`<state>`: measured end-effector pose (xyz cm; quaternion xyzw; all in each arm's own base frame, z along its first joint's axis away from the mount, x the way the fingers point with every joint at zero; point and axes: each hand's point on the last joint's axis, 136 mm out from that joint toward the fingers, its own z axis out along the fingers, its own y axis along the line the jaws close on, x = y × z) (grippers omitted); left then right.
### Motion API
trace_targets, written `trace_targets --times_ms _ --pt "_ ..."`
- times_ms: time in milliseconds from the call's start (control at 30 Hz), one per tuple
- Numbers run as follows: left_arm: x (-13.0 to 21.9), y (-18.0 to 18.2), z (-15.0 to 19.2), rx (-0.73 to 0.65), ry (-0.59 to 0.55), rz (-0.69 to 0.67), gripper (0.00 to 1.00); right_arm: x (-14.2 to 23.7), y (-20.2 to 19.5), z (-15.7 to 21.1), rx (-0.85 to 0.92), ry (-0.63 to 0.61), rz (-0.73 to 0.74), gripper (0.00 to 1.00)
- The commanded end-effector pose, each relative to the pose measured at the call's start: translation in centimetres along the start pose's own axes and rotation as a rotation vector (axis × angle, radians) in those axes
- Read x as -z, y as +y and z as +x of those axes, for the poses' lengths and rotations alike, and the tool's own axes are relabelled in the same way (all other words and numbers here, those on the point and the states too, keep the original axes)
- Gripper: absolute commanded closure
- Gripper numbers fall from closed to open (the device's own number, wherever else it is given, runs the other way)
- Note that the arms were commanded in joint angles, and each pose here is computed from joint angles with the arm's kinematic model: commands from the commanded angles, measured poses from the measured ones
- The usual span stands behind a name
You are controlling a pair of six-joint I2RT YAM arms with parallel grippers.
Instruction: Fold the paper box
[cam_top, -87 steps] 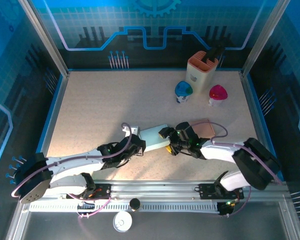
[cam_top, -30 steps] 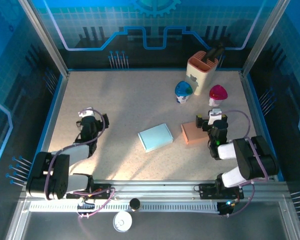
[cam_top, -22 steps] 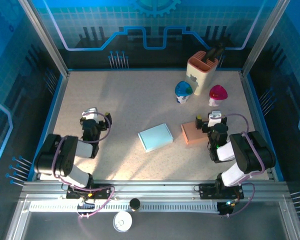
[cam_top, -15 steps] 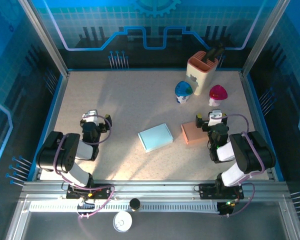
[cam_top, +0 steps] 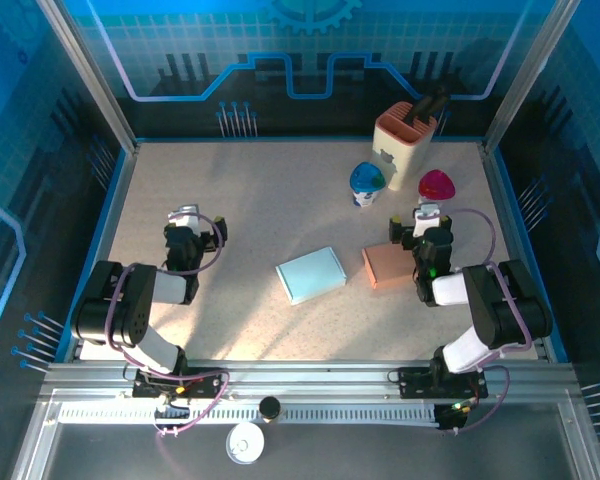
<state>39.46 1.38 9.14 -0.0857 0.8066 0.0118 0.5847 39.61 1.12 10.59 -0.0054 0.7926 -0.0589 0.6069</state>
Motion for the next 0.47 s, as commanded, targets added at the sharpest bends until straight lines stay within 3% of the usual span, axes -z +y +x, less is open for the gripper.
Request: trace_targets --times_ms 0,433 --pt "0.1 -0.08 -0.62 -0.013 -0.014 0.013 0.01 0.3 -0.06 0.28 0.02 0.013 0.014 0.0" --pt "0.1 -0.07 -0.6 -0.014 -0.013 0.013 0.01 1.01 -0.23 0.13 0.015 -0.025 0.023 0.0"
